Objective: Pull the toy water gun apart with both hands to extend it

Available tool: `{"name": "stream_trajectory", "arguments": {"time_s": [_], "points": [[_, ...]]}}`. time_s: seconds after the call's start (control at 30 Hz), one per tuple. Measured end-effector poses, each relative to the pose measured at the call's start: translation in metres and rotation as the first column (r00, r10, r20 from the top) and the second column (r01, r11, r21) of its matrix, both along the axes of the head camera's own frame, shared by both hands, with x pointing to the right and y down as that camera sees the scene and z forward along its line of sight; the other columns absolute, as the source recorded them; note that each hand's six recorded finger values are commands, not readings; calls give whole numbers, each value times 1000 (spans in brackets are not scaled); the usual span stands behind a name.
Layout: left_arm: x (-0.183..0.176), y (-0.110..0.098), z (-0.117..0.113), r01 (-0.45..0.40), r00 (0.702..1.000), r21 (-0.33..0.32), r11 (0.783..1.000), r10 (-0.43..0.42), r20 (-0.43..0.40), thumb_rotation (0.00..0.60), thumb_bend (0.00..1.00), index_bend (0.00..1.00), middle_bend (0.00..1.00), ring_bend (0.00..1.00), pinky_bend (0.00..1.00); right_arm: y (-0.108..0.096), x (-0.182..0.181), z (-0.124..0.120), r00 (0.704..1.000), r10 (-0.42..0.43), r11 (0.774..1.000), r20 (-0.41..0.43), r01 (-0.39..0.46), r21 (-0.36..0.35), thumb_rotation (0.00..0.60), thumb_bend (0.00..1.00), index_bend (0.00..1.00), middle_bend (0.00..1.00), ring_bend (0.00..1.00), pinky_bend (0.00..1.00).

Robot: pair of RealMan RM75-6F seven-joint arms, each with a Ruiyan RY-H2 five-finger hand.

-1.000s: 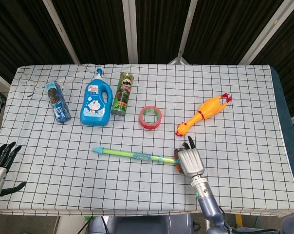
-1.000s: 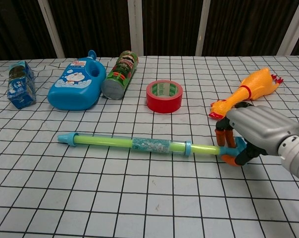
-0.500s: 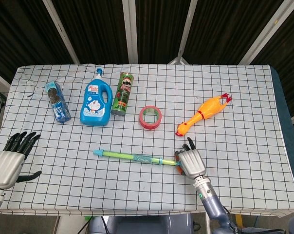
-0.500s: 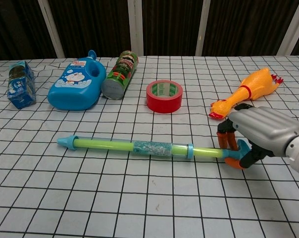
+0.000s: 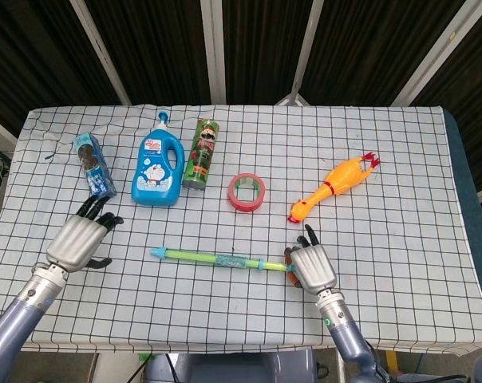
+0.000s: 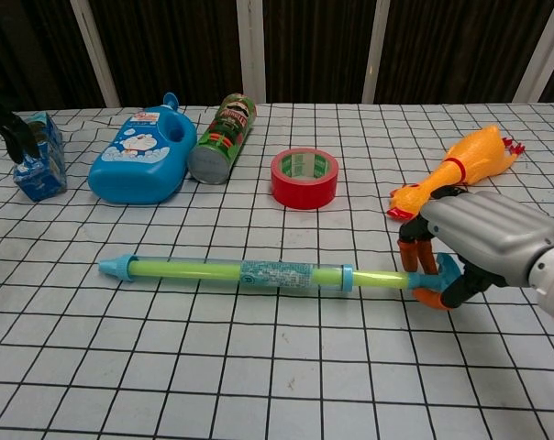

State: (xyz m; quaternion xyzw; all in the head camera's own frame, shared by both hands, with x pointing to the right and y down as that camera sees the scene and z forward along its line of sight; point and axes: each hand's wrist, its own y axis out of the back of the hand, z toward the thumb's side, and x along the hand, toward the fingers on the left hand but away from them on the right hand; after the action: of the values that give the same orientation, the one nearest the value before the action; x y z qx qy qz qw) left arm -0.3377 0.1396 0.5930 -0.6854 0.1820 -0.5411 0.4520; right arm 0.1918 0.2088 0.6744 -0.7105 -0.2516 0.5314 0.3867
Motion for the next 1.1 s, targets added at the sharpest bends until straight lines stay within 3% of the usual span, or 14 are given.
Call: {"name": "stream_trajectory", "arguments": {"time_s": [0.3, 0.7, 1.1], "points": [[36, 4, 28, -40, 999, -76, 996, 39, -19, 600, 213, 357, 394, 31, 0, 1, -1, -1, 1000, 2, 1000, -6, -2, -3, 600, 488, 683, 590, 256, 0], [81, 15, 62, -93, 996, -105, 990, 94, 6, 600, 262, 362, 370, 31, 0, 2, 0, 0, 1000, 7, 1000, -4, -7, -10, 600, 490, 686, 595, 256, 0], [104, 18, 77, -76, 997, -124, 989, 78, 12, 600, 342, 366, 370, 31, 0, 5, -1, 0, 1000, 6, 1000, 1, -6, -12, 600, 492, 687, 595, 256, 0]]}}
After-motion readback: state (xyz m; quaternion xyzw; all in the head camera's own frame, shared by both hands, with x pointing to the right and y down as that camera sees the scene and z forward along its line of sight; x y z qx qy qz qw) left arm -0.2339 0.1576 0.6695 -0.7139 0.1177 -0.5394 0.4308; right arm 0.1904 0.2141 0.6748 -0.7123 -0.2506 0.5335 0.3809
